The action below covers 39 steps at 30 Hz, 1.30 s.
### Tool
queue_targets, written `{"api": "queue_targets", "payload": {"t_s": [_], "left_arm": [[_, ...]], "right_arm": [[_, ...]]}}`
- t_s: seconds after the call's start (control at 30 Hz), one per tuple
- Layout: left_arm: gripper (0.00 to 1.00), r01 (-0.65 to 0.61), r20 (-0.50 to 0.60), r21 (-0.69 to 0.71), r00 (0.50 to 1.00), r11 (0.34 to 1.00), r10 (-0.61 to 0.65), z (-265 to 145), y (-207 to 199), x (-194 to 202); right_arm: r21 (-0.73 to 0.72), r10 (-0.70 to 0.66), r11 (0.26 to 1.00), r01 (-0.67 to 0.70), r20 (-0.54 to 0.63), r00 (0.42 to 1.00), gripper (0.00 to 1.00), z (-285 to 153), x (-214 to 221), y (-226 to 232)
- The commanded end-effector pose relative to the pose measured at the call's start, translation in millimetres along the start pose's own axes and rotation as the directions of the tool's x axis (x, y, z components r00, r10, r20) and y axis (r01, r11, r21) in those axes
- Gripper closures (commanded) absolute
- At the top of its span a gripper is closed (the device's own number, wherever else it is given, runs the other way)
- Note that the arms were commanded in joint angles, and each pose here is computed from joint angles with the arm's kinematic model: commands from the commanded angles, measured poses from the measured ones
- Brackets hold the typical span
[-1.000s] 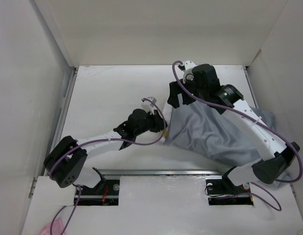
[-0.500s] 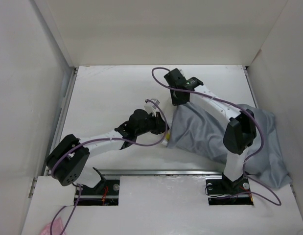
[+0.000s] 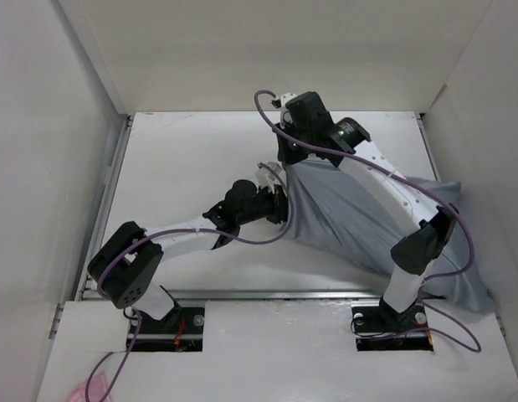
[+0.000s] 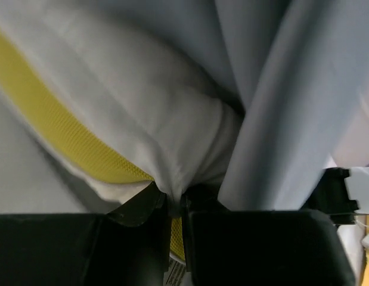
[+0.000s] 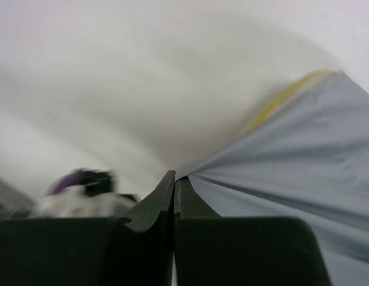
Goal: Put the pillow into the pillowcase
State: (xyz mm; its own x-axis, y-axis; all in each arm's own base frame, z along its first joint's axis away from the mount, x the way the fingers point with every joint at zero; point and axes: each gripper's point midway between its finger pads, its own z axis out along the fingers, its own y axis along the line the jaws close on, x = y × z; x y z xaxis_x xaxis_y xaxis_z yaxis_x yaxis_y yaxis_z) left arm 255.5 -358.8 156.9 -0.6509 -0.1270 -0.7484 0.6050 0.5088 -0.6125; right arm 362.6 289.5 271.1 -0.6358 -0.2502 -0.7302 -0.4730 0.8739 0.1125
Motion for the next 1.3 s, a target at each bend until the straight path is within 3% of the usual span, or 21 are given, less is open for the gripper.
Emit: {"api": "queue_targets", "payload": {"t_s": [0.0,0.13,0.2,0.33,0.47,0.53,0.57,0.63,0.67,0.7,0.77,0.8,0.9,0.93,1.0,1.03,1.07,1.1,1.13,1.2,1.27], "left_arm": [[0.98,-0.174,0.222,0.280,0.968,0.944,0.113,2.3,-83.4,-79.0],[0.97,-0.182,0.211,0.381,0.972,0.907,0.106,13.6,-97.3,-77.3],[0.91,-0.146,0.153,0.450,0.985,0.881,0.085,22.8,-102.4,-66.3],[0.80,-0.034,0.074,0.438,0.997,0.898,0.001,36.0,-78.9,-60.3],[0.48,0.053,0.072,0.356,0.994,0.933,-0.084,15.7,-35.8,-59.2],[0.25,0.037,0.128,0.242,0.989,0.970,-0.069,2.9,-22.2,-71.5],[0.17,0.047,0.072,0.097,0.996,0.994,-0.055,-1.8,8.2,-51.6],[0.11,0.056,0.116,-0.102,0.992,0.993,-0.044,-15.9,36.7,-51.5],[0.02,0.057,0.147,-0.131,0.988,0.990,-0.038,-32.3,32.3,-59.3],[0.01,0.073,0.102,-0.203,0.993,0.977,-0.053,-43.7,46.6,-39.6],[0.01,0.098,0.167,-0.269,0.984,0.958,-0.053,-68.1,49.4,-47.2],[0.01,0.121,0.136,-0.323,0.987,0.939,-0.080,-79.5,61.3,-27.6],[0.02,0.216,0.212,-0.404,0.967,0.889,-0.139,-111.2,70.5,-18.9],[0.05,0.248,0.185,-0.478,0.966,0.843,-0.179,-124.5,86.9,6.0],[0.16,0.363,0.302,-0.537,0.926,0.761,-0.227,-148.3,101.4,4.2],[0.21,0.396,0.313,-0.593,0.916,0.701,-0.252,-161.4,114.8,16.3],[0.24,0.417,0.336,-0.605,0.906,0.678,-0.258,-167.0,117.4,16.6],[0.24,0.435,0.372,-0.623,0.896,0.650,-0.244,-174.4,124.4,12.6],[0.24,0.474,0.415,-0.624,0.875,0.622,-0.251,-179.9,129.5,8.8],[0.23,0.489,0.445,-0.650,0.865,0.582,-0.230,-186.7,142.1,5.5],[0.30,0.531,0.498,-0.655,0.839,0.537,-0.221,-189.8,163.0,-1.9]], "right_arm": [[-0.397,-0.090,0.901,0.173,0.220,0.971,1.00,-65.5,-60.2,91.9],[-0.496,-0.095,0.823,0.278,0.362,0.927,1.00,-121.5,-101.3,129.2],[-0.526,-0.105,0.797,0.297,0.362,0.926,1.00,-116.6,-103.1,137.1],[-0.528,-0.108,0.807,0.265,0.309,0.945,1.00,-92.3,-93.9,137.1],[-0.422,-0.095,0.888,0.183,0.221,0.971,1.00,-52.3,-76.7,115.7],[-0.395,-0.081,0.904,0.163,0.216,0.973,1.00,-40.2,-75.8,111.6],[-0.376,-0.068,0.915,0.145,0.210,0.975,1.00,-35.2,-75.2,108.3],[-0.374,-0.065,0.919,0.128,0.176,0.982,1.00,-21.6,-67.5,108.3],[-0.366,-0.062,0.923,0.119,0.163,0.985,0.98,-17.1,-64.8,103.2],[-0.356,-0.056,0.929,0.104,0.144,0.988,0.94,-6.7,-60.0,101.6],[-0.370,-0.061,0.924,0.099,0.114,0.992,0.84,3.7,-50.2,103.8],[-0.386,-0.064,0.917,0.097,0.097,0.993,0.78,5.7,-44.8,106.0],[-0.383,-0.103,0.918,0.103,0.020,0.994,0.73,27.3,-15.5,101.9],[-0.369,-0.113,0.924,0.101,-0.013,0.993,0.71,34.6,-2.5,101.8],[-0.349,-0.153,0.929,0.125,-0.053,0.987,0.67,43.7,13.1,94.6],[-0.343,-0.177,0.928,0.145,-0.066,0.982,0.58,47.0,19.4,96.6],[-0.331,-0.192,0.931,0.151,-0.096,0.977,0.56,48.3,28.4,92.2],[-0.330,-0.194,0.932,0.149,-0.105,0.975,0.53,49.7,31.8,91.4],[-0.320,-0.202,0.934,0.160,-0.101,0.974,0.43,50.6,31.2,89.1],[-0.306,-0.204,0.936,0.175,-0.064,0.977,0.39,47.4,22.9,91.5],[-0.267,-0.208,0.944,0.196,-0.015,0.978,0.33,40.8,7.8,86.1]]}}
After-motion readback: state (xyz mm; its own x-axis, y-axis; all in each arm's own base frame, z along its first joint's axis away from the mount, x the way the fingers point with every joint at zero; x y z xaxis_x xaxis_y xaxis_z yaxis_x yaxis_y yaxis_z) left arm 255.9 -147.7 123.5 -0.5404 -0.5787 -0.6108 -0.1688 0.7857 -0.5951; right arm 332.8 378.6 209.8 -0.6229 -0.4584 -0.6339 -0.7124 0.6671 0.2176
